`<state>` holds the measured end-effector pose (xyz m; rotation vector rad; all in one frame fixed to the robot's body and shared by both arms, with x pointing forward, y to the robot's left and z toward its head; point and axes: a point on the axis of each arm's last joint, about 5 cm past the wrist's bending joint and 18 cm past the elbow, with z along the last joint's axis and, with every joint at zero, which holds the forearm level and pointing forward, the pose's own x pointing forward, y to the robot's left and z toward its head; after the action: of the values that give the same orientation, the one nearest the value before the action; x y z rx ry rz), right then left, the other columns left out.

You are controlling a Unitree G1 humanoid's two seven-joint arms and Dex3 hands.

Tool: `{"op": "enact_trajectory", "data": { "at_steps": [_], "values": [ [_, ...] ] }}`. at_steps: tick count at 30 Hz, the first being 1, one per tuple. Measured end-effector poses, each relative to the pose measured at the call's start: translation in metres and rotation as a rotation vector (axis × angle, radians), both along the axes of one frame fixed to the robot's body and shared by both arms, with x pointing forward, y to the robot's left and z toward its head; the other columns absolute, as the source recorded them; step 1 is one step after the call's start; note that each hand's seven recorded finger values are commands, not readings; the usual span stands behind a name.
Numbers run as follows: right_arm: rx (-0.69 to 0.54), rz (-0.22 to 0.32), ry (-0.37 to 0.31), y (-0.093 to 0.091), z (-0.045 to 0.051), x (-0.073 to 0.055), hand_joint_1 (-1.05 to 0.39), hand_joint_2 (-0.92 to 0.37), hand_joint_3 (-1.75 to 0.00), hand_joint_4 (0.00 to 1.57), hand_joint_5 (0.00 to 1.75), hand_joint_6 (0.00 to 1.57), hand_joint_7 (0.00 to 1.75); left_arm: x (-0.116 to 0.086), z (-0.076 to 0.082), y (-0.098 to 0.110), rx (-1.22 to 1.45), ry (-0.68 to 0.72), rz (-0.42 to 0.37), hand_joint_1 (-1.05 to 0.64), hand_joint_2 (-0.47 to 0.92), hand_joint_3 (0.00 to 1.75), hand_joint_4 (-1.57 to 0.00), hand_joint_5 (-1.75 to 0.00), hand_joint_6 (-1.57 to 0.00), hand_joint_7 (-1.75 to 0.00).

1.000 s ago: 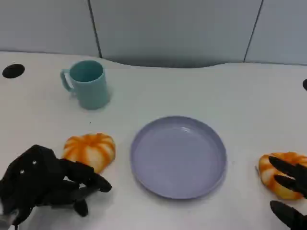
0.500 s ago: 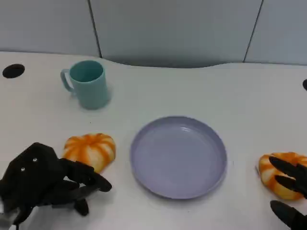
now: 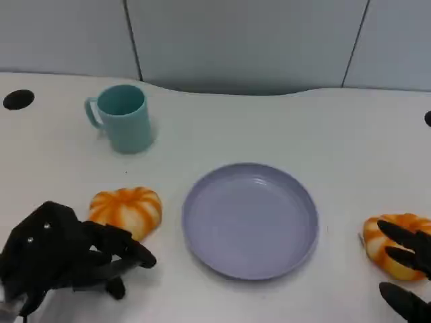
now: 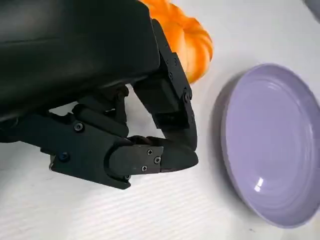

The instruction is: Grasp the bread from the table and place it into the plate.

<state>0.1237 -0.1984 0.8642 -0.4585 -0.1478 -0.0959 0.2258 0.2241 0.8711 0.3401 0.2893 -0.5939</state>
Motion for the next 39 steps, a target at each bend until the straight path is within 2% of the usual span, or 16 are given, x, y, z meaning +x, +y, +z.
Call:
{"op": "enact_trajectory", "data": {
  "at_steps": [3, 7, 11, 15, 17, 18, 19, 20, 22, 23, 25, 26, 29, 32, 36, 39],
  "values": [
    [0.000, 0.000, 0.002, 0.000, 0.0001, 0.000, -0.37, -0.92, -0.32, 0.84, 0.00, 0.71, 0.00, -0.003, -0.001, 0.000, -0.078, -0.096, 0.015, -0.61, 0.92, 0.43, -0.68, -1.74, -0.51, -1.67],
    [0.000, 0.000, 0.001, 0.000, 0.0001, 0.000, -0.35, -0.92, -0.32, 0.84, 0.00, 0.71, 0.00, -0.007, 0.005, 0.003, -0.133, -0.165, 0.033, -0.59, 0.92, 0.41, -0.68, -1.75, -0.48, -1.71],
    [-0.001, 0.002, -0.001, 0.000, 0.0003, 0.001, -0.35, -0.92, -0.32, 0.83, 0.00, 0.71, 0.00, -0.007, 0.023, 0.004, -0.102, -0.375, 0.023, -0.56, 0.92, 0.42, -0.74, -1.58, -0.61, -1.41],
    [-0.001, -0.001, -0.010, 0.001, -0.0003, 0.002, -0.35, -0.92, -0.32, 0.84, 0.01, 0.71, 0.00, -0.008, 0.036, 0.007, 0.055, -0.575, -0.033, -0.59, 0.92, 0.28, -0.60, -1.59, -0.50, -1.33],
    [-0.003, 0.000, -0.011, 0.001, -0.0004, 0.002, -0.36, -0.92, -0.32, 0.84, 0.01, 0.71, 0.00, -0.007, 0.044, 0.006, 0.187, -0.708, -0.072, -0.62, 0.92, 0.22, -0.49, -1.50, -0.46, -1.08],
    [-0.006, 0.002, -0.012, 0.001, -0.0002, 0.002, -0.36, -0.92, -0.32, 0.84, 0.01, 0.71, 0.00, -0.006, 0.048, 0.006, 0.258, -0.763, -0.085, -0.63, 0.92, 0.21, -0.47, -1.49, -0.45, -1.02],
    [-0.010, 0.002, -0.013, 0.001, -0.0001, 0.003, -0.36, -0.92, -0.32, 0.84, 0.01, 0.71, 0.00, -0.006, 0.051, 0.006, 0.333, -0.817, -0.097, -0.64, 0.92, 0.21, -0.38, -1.41, -0.43, -0.82],
    [-0.012, 0.003, -0.013, 0.002, -0.0001, 0.003, -0.36, -0.92, -0.33, 0.84, 0.01, 0.71, 0.00, -0.006, 0.053, 0.005, 0.401, -0.859, -0.114, -0.67, 0.92, 0.21, -0.23, -1.26, -0.40, -0.52],
    [-0.015, 0.003, -0.014, 0.002, -0.0002, 0.003, -0.36, -0.92, -0.33, 0.84, 0.01, 0.71, 0.00, -0.006, 0.060, 0.004, 0.569, -0.909, -0.180, -0.71, 0.92, 0.19, -0.11, -1.05, -0.35, -0.25],
    [-0.017, 0.004, -0.014, 0.002, -0.0002, 0.003, -0.36, -0.92, -0.33, 0.84, 0.00, 0.70, 0.00, -0.006, 0.063, 0.003, 0.654, -0.918, -0.212, -0.74, 0.92, 0.14, -0.04, -0.83, -0.30, -0.13],
    [-0.016, 0.004, -0.014, 0.002, -0.0002, 0.003, -0.36, -0.92, -0.33, 0.83, 0.00, 0.70, 0.00, -0.004, 0.071, 0.001, 0.801, -0.919, -0.249, -0.76, 0.92, 0.11, -0.01, -0.66, -0.26, -0.06],
    [-0.015, 0.005, -0.014, 0.002, -0.0001, 0.003, -0.37, -0.92, -0.33, 0.83, 0.00, 0.70, 0.00, -0.003, 0.074, -0.001, 0.848, -0.913, -0.256, -0.76, 0.91, 0.07, 0.00, -0.47, -0.20, -0.05],
    [-0.014, 0.004, -0.014, 0.002, -0.0001, 0.003, -0.36, -0.92, -0.33, 0.82, 0.00, 0.70, 0.00, 0.001, 0.082, -0.006, 0.923, -0.854, -0.288, -0.79, 0.91, 0.04, 0.00, -0.22, -0.10, -0.01],
    [-0.017, 0.005, -0.015, 0.003, -0.0002, 0.003, -0.36, -0.92, -0.32, 0.82, 0.00, 0.70, 0.00, 0.009, 0.086, -0.012, 0.961, -0.782, -0.345, -0.79, 0.88, 0.01, 0.00, -0.07, -0.05, 0.00],
    [-0.025, 0.005, -0.015, 0.003, 0.0000, 0.002, -0.36, -0.92, -0.33, 0.82, 0.00, 0.70, 0.00, 0.025, 0.087, -0.015, 0.967, -0.716, -0.394, -0.79, 0.90, 0.01, 0.00, -0.01, 0.00, 0.00],
    [-0.025, 0.001, -0.012, 0.003, 0.0000, 0.001, -0.37, -0.92, -0.32, 0.82, 0.00, 0.70, 0.00, 0.039, 0.082, -0.018, 0.970, -0.649, -0.426, -0.76, 0.86, 0.00, 0.00, 0.00, -0.06, -0.03]
  ]
}}
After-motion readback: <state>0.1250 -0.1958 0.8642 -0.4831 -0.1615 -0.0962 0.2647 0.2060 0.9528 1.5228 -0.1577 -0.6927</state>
